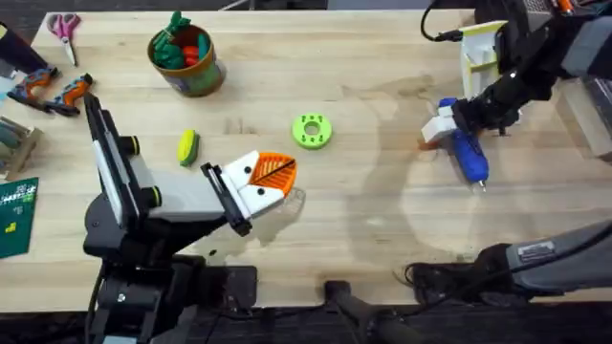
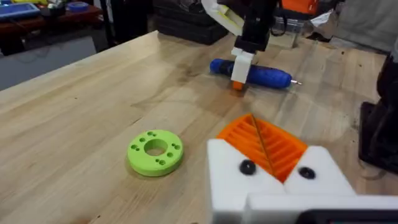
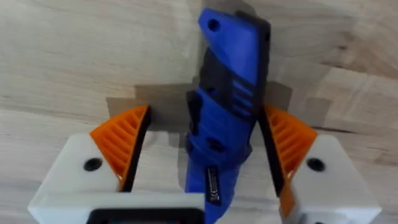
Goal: Pick up the gripper from the table and insert it into the empty holder that is missing its gripper. Then pick up a screw, insert it into the mounting hole, and use the screwdriver to tighten it. Finally, clean up the table by picking up the vegetable and placing it into the bucket.
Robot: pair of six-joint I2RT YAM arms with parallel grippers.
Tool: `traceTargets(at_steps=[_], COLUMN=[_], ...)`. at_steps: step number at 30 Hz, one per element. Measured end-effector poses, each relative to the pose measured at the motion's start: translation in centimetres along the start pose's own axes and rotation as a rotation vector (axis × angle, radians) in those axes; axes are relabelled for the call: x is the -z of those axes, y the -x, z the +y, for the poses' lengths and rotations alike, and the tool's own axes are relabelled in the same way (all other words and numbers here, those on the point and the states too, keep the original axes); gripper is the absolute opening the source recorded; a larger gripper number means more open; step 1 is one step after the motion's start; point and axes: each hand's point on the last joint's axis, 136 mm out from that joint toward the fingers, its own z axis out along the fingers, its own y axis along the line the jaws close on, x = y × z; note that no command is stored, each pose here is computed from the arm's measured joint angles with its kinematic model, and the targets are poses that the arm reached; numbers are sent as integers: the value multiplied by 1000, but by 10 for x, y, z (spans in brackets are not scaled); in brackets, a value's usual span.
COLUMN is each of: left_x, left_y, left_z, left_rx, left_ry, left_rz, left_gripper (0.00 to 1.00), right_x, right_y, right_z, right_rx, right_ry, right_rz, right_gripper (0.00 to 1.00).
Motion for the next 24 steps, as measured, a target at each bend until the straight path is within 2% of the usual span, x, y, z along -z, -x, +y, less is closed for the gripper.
traceTargets(at_steps=[4, 12, 13, 19, 21, 24], left_x=[0, 0, 0, 0, 0, 0], left_y=[0, 0, 0, 0, 0, 0], left_z=[0, 0, 0, 0, 0, 0], left_rx=[0, 0, 0, 0, 0, 0], left_ry=[0, 0, 0, 0, 0, 0], left_rz=[0, 0, 0, 0, 0, 0], left_gripper=[4, 4, 4, 4, 4, 4], right_x=[0, -1, 0, -2, -3, -3], right_y=[6, 7, 8, 12, 12, 12], right_z=[-4, -6, -6, -12, -14, -14], right_rx=[-69, -87, -87, -95, -103, -98], right_ry=[-2, -3, -5, -26, -29, -30], right_rz=[-27, -34, -36, -52, -53, -53], right_gripper=[994, 983, 932, 91, 21, 26])
